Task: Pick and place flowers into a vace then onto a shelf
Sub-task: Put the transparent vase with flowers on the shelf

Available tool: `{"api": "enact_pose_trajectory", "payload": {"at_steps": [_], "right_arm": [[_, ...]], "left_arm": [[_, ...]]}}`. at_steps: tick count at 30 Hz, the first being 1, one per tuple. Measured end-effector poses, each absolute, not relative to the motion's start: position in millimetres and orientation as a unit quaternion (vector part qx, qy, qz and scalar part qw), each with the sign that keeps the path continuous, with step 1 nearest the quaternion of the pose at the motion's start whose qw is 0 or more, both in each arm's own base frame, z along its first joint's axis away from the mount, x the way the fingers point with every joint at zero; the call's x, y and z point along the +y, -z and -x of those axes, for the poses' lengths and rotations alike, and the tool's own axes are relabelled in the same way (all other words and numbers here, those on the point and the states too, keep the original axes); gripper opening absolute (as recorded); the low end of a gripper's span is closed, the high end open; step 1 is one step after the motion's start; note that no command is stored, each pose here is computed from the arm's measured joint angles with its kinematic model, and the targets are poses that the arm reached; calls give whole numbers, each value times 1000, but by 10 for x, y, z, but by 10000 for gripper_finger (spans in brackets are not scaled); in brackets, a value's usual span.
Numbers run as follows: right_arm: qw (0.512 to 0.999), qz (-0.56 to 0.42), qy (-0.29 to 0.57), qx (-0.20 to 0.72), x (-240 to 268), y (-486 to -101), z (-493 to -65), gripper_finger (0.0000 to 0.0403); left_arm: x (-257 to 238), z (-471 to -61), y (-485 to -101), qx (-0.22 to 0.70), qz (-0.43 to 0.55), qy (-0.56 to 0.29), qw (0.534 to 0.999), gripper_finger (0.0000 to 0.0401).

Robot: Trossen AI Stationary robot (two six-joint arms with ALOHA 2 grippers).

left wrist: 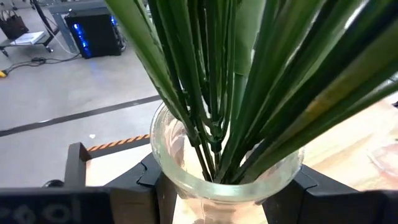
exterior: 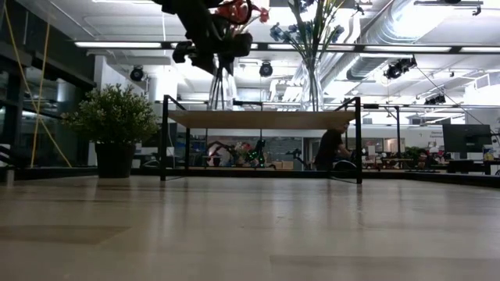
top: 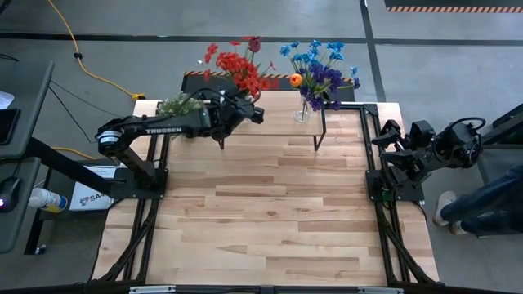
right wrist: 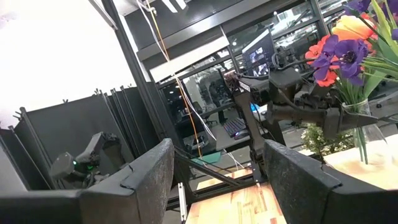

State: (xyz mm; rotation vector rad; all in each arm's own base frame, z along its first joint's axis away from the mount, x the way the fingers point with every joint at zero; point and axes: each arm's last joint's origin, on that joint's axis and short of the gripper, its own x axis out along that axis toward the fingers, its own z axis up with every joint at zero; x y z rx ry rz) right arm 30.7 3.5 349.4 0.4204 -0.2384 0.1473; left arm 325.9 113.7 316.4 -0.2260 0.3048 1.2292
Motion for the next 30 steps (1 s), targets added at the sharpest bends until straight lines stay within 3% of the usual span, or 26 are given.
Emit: {"api": "enact_pose_trajectory", "payload": {"at_steps": [26,30], "right_arm": [[968,-208,-73,-118,35,-3494,-307,236],[967,-209,-74,-123,34,-3505,-306,236]], "left_arm": [[1135,-3261,-2990,124,112,-569,805,208],[1133,-3257,-2935,141,107,-569,803,254]]}}
